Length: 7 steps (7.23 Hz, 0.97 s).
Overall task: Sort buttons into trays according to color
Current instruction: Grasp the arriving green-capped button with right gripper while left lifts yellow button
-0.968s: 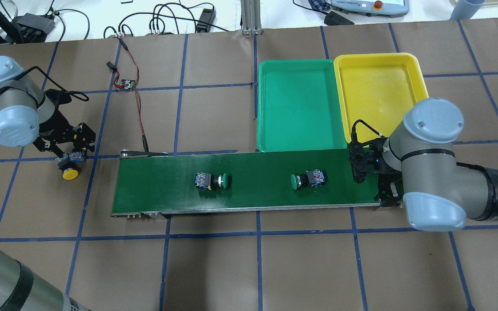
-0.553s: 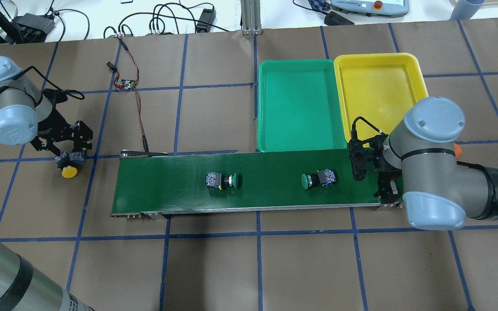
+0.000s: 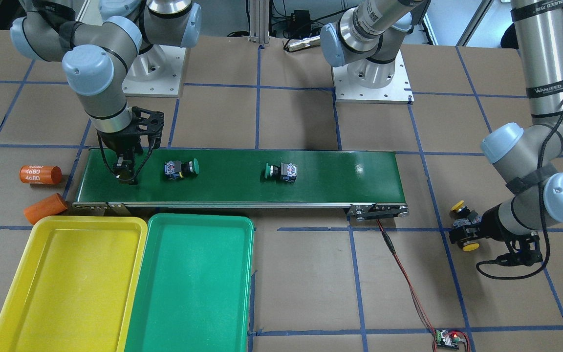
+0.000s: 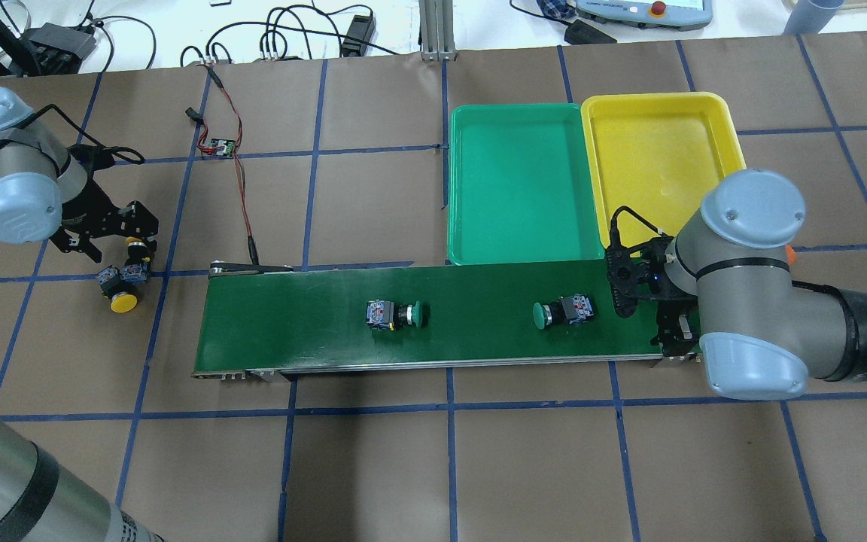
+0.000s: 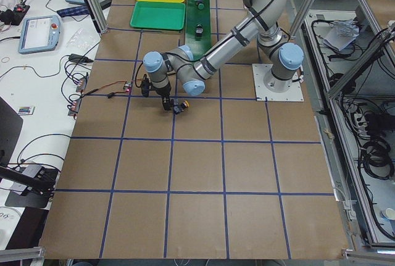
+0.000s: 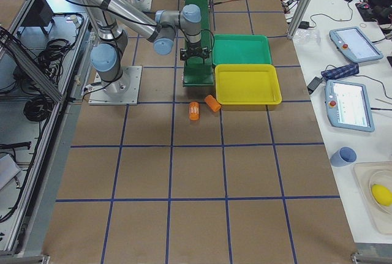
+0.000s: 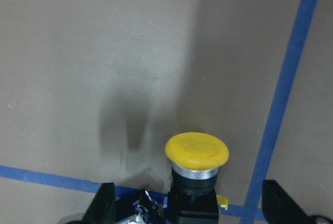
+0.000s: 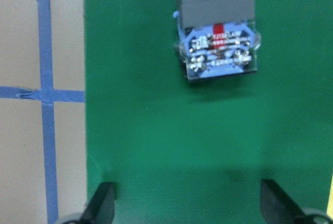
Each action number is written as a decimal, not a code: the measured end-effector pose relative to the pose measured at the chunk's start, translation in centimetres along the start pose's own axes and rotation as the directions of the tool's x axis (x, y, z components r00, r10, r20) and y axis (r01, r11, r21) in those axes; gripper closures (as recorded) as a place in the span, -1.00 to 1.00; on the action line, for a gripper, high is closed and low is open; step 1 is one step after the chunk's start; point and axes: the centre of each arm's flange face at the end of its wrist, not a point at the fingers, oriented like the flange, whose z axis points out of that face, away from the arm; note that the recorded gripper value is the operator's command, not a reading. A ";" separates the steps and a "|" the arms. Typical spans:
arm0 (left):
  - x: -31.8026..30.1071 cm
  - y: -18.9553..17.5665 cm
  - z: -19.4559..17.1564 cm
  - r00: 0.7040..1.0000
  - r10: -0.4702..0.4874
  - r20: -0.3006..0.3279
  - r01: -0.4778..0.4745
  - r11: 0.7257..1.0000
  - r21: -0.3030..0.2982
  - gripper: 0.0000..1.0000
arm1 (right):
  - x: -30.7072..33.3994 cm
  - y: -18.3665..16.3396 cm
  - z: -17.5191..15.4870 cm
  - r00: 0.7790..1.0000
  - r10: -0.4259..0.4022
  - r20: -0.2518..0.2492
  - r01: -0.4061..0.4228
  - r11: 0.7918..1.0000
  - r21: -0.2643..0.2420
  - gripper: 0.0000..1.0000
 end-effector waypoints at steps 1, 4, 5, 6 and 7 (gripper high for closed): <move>0.2 -0.2 0.9 1.000 0.015 -0.008 -0.015 1.000 -0.009 -0.23 | -0.1 0.0 0.0 1.000 0.024 0.001 -0.024 1.000 -0.001 -0.97; 0.6 -0.7 1.1 0.990 0.141 -0.001 -0.141 0.990 -0.012 1.00 | -0.1 0.0 0.0 0.998 0.067 0.001 -0.067 0.998 0.000 -0.97; 0.5 -0.8 0.1 0.985 0.173 0.007 -0.173 0.985 -0.001 1.00 | 0.0 0.0 0.0 0.998 0.066 0.002 -0.066 0.998 0.001 -0.97; 0.5 -0.8 -0.9 0.981 0.192 0.014 -0.192 0.981 0.011 1.00 | 0.0 0.0 0.0 0.998 0.065 0.001 -0.065 0.998 0.001 -0.97; 0.4 -0.7 -2.0 0.976 0.218 0.024 -0.219 0.975 0.024 1.00 | 0.0 0.0 0.0 0.998 0.065 0.002 -0.065 0.998 0.002 -0.97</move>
